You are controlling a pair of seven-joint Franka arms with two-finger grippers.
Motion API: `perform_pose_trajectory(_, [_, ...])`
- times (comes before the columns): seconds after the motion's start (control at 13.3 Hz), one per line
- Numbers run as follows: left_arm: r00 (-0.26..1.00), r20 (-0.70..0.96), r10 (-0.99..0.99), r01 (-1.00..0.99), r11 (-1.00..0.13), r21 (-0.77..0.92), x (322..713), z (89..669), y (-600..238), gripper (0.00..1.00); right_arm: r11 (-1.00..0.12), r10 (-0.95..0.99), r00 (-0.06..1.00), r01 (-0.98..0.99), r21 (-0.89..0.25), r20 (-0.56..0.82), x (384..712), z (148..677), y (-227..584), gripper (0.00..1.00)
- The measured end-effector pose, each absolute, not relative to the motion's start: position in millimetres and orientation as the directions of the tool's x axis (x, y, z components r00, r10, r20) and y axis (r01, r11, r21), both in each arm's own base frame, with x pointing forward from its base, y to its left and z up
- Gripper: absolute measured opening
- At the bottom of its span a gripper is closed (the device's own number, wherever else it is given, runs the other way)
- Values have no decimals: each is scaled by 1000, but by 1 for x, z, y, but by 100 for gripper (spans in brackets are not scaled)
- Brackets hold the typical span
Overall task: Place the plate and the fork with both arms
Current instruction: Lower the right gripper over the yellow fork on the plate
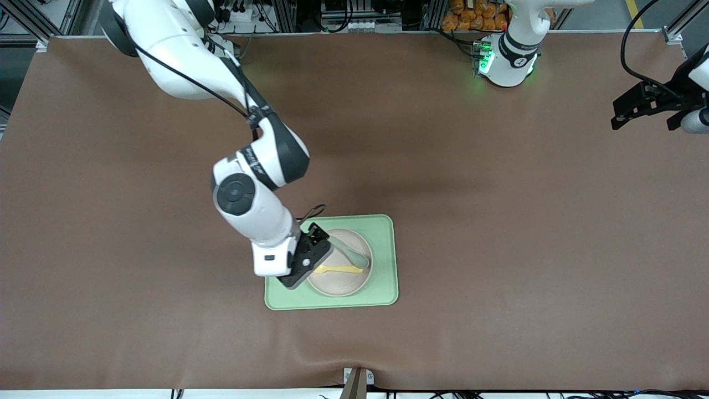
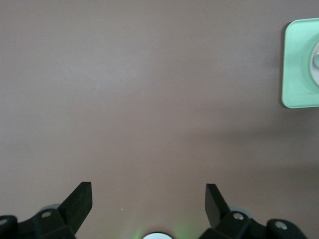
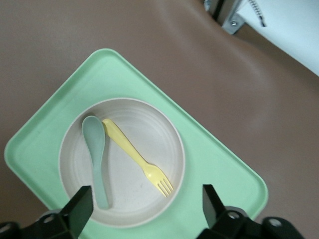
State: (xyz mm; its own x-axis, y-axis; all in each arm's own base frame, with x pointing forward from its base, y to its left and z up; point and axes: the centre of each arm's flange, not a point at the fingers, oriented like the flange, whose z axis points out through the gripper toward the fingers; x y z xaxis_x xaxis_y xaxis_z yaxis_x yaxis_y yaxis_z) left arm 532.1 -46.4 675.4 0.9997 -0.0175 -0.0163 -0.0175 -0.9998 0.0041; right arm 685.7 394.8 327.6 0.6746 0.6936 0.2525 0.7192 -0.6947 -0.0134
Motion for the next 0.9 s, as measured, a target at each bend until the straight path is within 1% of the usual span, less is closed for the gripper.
perform_pose_trajectory(0.15, [1000, -16, 3, 4, -1000, 29, 530, 677, -51, 100, -671, 722, 645, 741, 25, 249, 683, 300, 410, 92])
perform_pose_trajectory(0.38, [1000, -22, -4, -3, -1000, 28, 530, 676, -53, 100, -640, 759, 610, 764, 86, 230, 682, 268, 415, 91])
perform_pose_trajectory(0.45, [999, -26, -19, -18, -1000, 25, 529, 676, -52, 100, -628, 771, 599, 772, 100, 218, 681, 259, 417, 87])
perform_pose_trajectory(0.53, [999, -28, -30, -29, -999, 22, 529, 675, -51, 100, -616, 782, 588, 779, 113, 207, 679, 251, 419, 87])
perform_pose_trajectory(0.6, [999, -30, -34, -34, -999, 21, 529, 675, -50, 100, -608, 789, 580, 785, 121, 200, 678, 245, 421, 81])
perform_pose_trajectory(0.9, [999, -42, -34, -33, -999, 20, 530, 669, -49, 100, -591, 802, 564, 796, 127, 196, 674, 231, 428, 81])
